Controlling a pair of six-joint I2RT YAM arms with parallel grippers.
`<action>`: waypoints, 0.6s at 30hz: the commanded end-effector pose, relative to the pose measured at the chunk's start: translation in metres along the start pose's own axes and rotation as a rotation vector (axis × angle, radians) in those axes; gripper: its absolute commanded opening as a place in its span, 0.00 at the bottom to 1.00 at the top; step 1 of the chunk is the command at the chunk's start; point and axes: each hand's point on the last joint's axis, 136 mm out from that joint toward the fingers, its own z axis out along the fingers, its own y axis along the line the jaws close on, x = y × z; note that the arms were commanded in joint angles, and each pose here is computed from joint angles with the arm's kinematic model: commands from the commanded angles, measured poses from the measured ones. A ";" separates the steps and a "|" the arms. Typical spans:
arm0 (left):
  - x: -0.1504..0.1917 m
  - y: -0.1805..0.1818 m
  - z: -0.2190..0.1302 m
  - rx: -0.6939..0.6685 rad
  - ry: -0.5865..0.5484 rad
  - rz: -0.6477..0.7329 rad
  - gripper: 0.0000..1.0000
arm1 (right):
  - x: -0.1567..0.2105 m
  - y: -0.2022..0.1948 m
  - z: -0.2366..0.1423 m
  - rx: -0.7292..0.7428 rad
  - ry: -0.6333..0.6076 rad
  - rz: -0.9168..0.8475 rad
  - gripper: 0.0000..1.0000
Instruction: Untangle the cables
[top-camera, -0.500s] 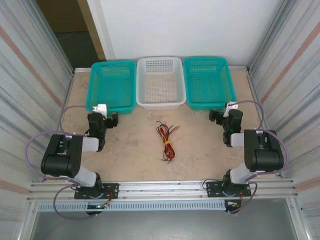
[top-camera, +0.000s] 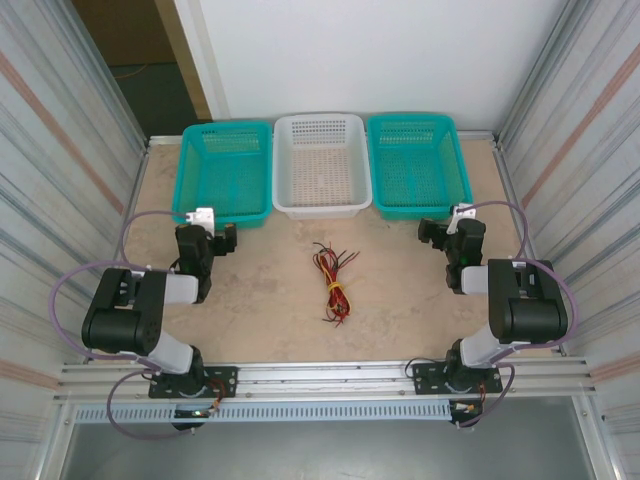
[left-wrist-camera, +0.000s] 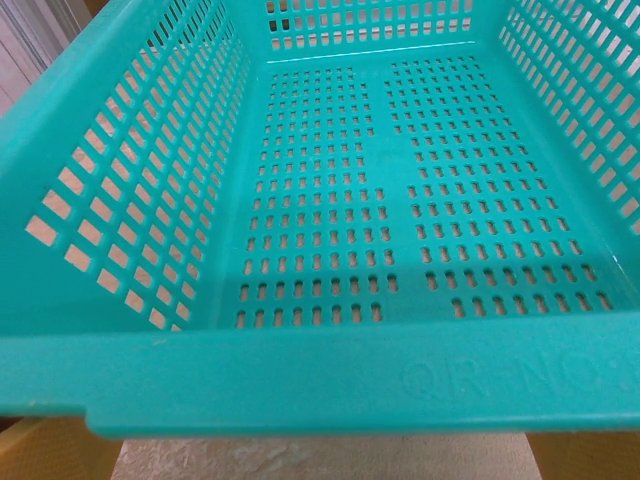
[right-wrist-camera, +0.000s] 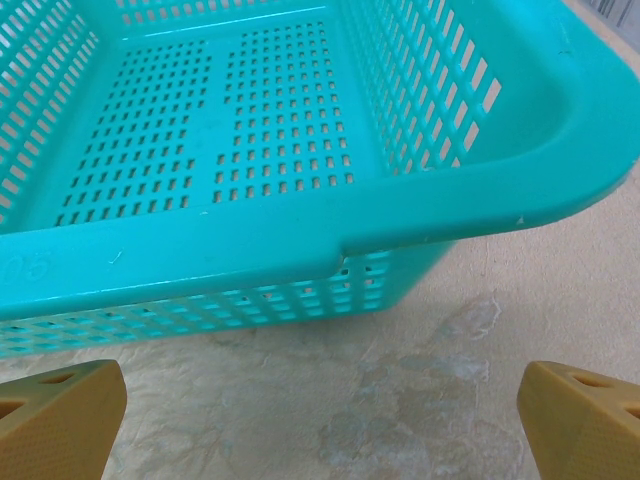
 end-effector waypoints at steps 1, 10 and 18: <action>-0.008 0.006 0.002 -0.018 -0.022 0.001 0.99 | -0.005 0.001 0.000 -0.009 -0.011 -0.024 0.99; -0.007 0.007 0.004 -0.001 -0.011 -0.014 0.99 | -0.005 0.001 0.000 -0.007 -0.011 -0.024 0.99; -0.020 0.004 -0.004 -0.003 0.003 0.018 0.99 | -0.016 0.000 -0.004 0.040 -0.002 -0.035 0.99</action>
